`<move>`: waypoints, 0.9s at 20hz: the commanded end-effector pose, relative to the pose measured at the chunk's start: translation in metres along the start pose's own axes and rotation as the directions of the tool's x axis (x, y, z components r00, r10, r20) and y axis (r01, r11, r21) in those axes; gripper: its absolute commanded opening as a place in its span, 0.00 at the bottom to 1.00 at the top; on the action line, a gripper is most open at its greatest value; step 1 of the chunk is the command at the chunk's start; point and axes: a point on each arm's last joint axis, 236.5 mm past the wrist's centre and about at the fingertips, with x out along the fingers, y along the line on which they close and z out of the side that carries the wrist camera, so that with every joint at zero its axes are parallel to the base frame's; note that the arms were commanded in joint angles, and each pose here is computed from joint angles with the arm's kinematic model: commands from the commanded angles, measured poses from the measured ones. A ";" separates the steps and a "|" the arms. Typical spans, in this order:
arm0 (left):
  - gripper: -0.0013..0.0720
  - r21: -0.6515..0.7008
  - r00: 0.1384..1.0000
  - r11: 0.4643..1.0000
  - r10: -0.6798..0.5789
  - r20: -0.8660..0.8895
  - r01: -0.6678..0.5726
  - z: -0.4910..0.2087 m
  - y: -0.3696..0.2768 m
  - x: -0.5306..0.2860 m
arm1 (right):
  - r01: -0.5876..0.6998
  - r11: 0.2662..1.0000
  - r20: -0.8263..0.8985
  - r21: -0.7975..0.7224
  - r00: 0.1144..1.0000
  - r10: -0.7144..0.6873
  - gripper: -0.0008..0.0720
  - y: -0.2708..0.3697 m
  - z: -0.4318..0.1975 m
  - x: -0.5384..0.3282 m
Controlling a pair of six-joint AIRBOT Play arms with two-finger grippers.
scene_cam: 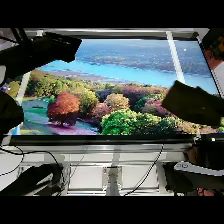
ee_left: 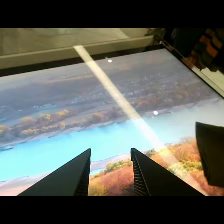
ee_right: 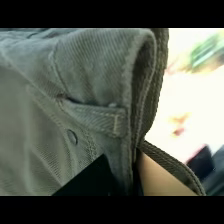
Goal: Fold the clothes and pants, and hang the long-sleeved shirts on hangers.
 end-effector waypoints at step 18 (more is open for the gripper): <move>0.43 -0.046 0.999 0.998 -0.038 0.015 0.039 0.004 -0.009 0.000 | 0.133 0.986 0.047 0.104 0.989 -0.138 0.76 -0.079 0.036 -0.048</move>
